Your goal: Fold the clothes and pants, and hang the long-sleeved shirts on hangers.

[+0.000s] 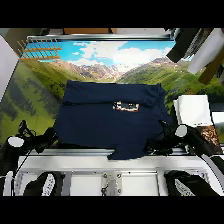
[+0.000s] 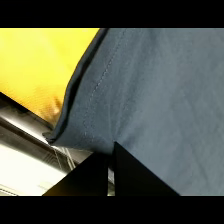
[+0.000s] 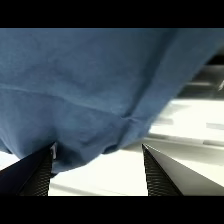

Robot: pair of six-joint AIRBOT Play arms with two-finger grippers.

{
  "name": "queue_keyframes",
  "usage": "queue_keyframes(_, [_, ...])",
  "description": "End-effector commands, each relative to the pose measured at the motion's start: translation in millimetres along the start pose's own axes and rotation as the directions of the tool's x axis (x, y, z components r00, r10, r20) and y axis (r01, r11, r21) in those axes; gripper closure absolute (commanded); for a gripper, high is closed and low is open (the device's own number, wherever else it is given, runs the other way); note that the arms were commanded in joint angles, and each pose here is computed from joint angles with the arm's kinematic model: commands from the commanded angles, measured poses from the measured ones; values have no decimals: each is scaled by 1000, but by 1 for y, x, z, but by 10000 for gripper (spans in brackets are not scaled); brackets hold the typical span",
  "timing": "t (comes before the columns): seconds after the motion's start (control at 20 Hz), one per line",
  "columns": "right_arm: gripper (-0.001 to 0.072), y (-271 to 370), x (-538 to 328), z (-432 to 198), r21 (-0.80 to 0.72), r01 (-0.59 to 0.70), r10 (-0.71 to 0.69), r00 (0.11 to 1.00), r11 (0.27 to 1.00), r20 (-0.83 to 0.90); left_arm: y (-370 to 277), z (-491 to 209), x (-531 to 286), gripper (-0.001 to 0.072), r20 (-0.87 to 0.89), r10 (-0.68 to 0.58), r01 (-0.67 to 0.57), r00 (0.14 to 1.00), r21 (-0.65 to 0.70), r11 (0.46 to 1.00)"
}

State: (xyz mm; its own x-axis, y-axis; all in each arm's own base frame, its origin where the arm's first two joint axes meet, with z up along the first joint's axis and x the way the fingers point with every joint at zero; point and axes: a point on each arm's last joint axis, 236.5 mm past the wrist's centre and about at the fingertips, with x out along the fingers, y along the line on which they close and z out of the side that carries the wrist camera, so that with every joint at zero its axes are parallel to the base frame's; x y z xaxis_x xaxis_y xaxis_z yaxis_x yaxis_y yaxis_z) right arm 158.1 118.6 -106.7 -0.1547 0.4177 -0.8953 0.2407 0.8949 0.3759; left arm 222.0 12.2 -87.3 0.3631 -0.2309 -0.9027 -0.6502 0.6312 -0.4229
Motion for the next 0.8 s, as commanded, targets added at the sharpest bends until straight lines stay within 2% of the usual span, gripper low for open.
queue_keyframes(0.0, [132, 5, 8, 3, -21, 9, -9, 1000, 1000, 16, 0, 0, 0, 699, 0, -1, 1, 1000, 2, 1000])
queue_keyframes(0.2, [143, 6, 8, 12, -11, 6, -6, 999, 1000, 53, 0, 0, 0, 698, 1, -1, 1, 1000, 2, 1000])
queue_keyframes(0.3, [570, 6, 8, 13, -28, 6, -5, 998, 1000, 56, 0, 0, 0, 698, 1, -1, 1, 1000, 2, 1000])
queue_keyframes(0.35, [603, 6, 6, 13, -35, 9, -7, 998, 999, 59, 0, 0, 0, 699, 0, 0, 0, 1000, 2, 1000])
queue_keyframes(0.4, [605, 5, 3, 15, -49, 22, -19, 998, 999, 65, 0, 0, 0, 699, -2, 0, 0, 1000, 14, 1000])
queue_keyframes(0.45, [699, 2, -4, 17, -78, 50, -44, 996, 996, 77, -1, -2, -2, 698, -13, 1, -1, 1000, 48, 999])
queue_keyframes(0.6, [695, -11, -45, 28, -174, 183, -156, 974, 967, 162, -5, -7, -16, 699, -65, 21, -13, 998, 130, 991])
queue_keyframes(0.75, [695, -22, -96, 26, -182, 264, -220, 947, 947, 232, -12, -19, -39, 698, -132, 38, -9, 990, 212, 977])
